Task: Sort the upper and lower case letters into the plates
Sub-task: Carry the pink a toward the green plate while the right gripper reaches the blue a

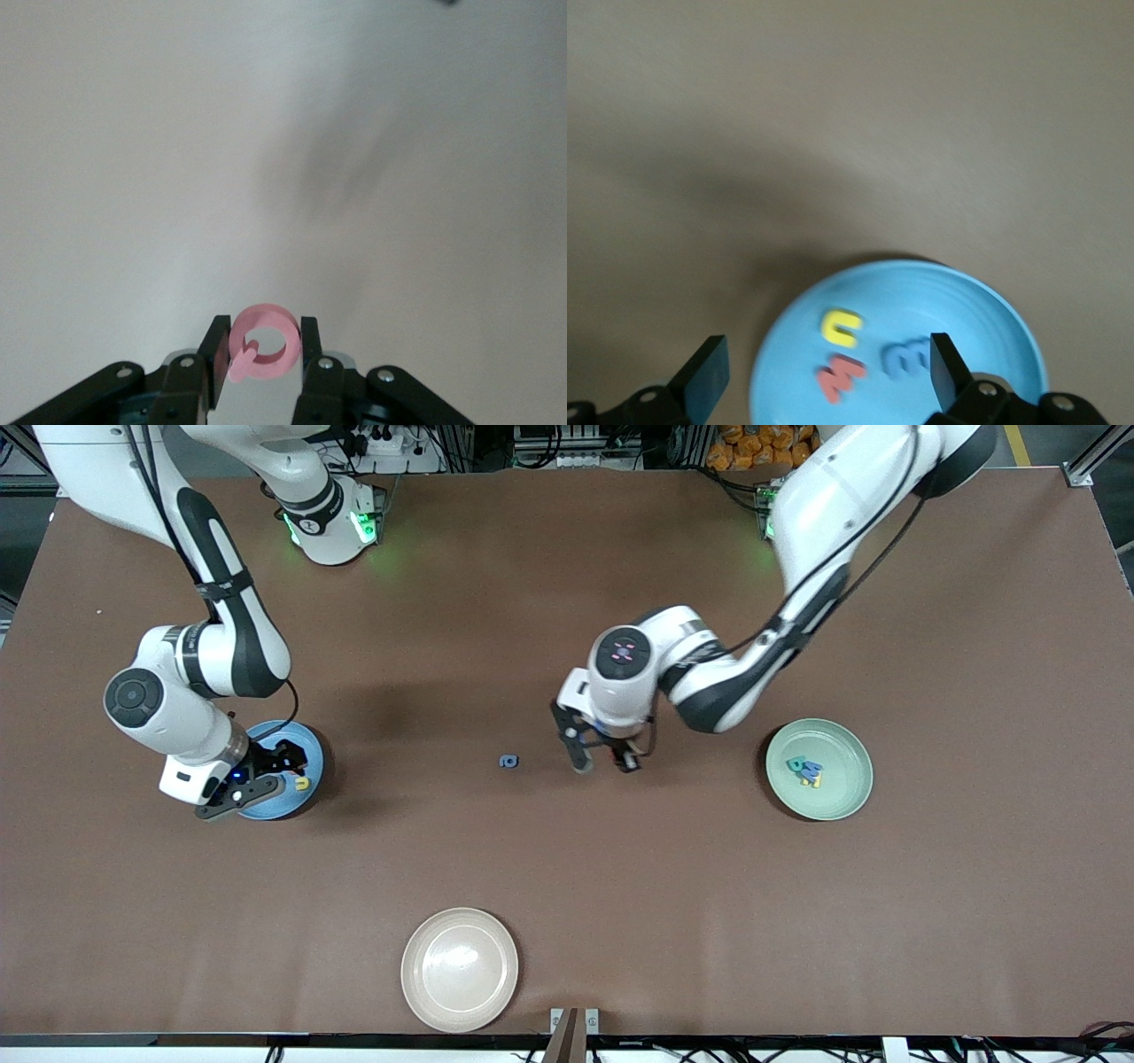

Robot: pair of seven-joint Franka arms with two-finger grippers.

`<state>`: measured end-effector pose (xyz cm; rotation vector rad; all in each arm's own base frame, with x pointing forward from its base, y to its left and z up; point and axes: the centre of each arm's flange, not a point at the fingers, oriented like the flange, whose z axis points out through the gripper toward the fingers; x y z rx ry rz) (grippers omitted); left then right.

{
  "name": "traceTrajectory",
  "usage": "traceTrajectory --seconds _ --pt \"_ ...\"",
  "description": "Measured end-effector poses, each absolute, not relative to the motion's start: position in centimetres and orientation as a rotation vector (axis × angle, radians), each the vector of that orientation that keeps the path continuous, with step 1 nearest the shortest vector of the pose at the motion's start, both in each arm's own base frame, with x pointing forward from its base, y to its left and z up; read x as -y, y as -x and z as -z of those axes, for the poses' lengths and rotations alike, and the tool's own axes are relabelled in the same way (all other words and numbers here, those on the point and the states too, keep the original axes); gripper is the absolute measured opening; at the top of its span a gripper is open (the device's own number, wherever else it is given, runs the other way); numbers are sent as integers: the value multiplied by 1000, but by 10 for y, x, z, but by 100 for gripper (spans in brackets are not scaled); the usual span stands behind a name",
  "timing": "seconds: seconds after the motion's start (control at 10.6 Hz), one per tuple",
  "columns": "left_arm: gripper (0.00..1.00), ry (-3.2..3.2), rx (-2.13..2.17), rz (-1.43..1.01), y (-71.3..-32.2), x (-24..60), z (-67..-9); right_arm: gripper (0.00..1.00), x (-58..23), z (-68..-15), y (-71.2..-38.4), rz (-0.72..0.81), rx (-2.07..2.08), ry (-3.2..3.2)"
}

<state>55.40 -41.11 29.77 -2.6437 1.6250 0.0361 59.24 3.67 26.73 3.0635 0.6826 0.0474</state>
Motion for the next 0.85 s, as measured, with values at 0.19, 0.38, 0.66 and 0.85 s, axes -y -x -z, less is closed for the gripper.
traceTrajectory --seconds 0.19,0.38,0.66,0.85 --pt "36 2699 -1401 -108 -587 330 -355 100 -75 -272 -593 -58 -629 -3107" --pt "36 2752 -1217 -221 -607 253 -366 100 -133 -266 -586 -42 -562 -3123" --pt "36 2837 -1009 -376 -624 151 -325 100 -203 -250 -570 -18 -464 -3129" --pt "36 2870 -920 -479 -631 107 -279 100 -237 -240 -562 -10 -350 -3140"
